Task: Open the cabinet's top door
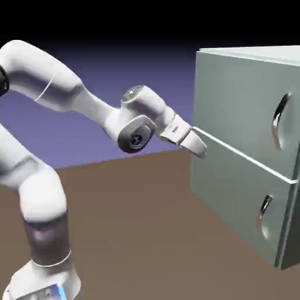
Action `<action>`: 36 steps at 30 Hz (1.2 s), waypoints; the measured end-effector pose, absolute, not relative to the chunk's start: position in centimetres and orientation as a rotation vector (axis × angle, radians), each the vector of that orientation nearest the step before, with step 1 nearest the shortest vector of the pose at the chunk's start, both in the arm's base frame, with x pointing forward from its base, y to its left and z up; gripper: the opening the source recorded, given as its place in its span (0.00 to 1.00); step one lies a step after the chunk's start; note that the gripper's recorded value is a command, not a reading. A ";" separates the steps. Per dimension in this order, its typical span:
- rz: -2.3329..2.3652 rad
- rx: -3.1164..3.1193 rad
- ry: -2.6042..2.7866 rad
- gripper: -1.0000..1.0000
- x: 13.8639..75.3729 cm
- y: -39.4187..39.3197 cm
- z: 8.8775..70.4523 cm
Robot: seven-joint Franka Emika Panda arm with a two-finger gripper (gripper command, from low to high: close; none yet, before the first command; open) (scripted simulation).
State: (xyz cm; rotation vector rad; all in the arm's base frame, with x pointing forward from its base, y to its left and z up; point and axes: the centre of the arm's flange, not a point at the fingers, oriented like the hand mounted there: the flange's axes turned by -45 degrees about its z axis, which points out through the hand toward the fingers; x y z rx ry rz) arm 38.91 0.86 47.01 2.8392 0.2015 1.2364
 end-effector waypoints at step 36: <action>0.851 0.795 1.582 0.50 35.5 -7.2 65.2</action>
